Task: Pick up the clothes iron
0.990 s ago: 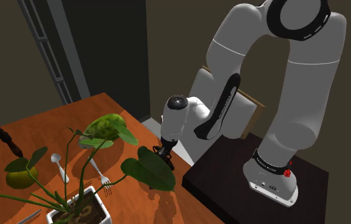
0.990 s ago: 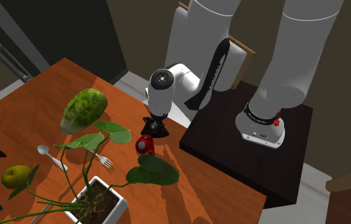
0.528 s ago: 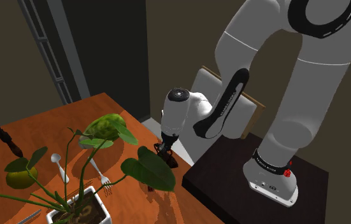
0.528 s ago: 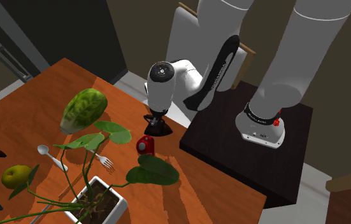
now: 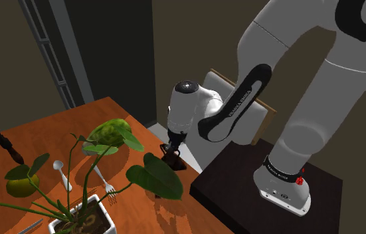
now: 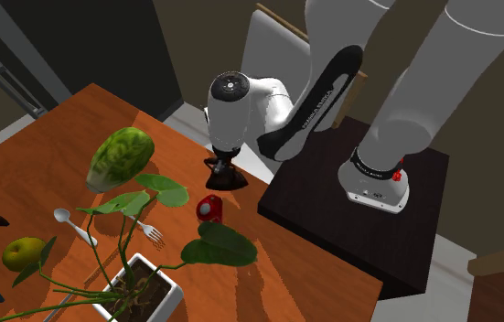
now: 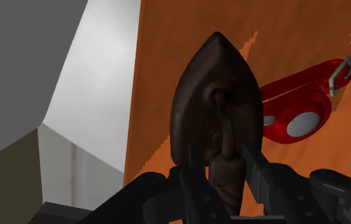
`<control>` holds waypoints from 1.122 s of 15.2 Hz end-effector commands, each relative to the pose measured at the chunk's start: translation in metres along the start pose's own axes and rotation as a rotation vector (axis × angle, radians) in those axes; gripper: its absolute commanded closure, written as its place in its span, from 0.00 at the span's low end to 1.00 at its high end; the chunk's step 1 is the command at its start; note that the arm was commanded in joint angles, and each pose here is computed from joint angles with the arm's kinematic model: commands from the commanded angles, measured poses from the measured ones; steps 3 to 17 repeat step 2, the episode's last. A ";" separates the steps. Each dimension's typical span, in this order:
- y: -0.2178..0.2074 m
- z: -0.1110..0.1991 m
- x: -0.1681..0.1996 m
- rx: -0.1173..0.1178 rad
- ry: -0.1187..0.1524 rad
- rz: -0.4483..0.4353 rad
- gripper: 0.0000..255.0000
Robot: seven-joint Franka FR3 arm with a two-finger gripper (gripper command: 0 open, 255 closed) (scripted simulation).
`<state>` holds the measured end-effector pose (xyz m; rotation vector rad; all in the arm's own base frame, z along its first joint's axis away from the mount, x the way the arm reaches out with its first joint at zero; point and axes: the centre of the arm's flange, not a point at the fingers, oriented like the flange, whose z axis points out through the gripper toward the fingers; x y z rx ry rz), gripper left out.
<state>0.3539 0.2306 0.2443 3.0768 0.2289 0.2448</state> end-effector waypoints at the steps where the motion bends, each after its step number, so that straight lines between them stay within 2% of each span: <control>1: 0.001 -0.006 0.001 0.002 -0.001 0.001 1.00; 17: 0.001 -0.006 0.001 0.002 -0.001 0.001 1.00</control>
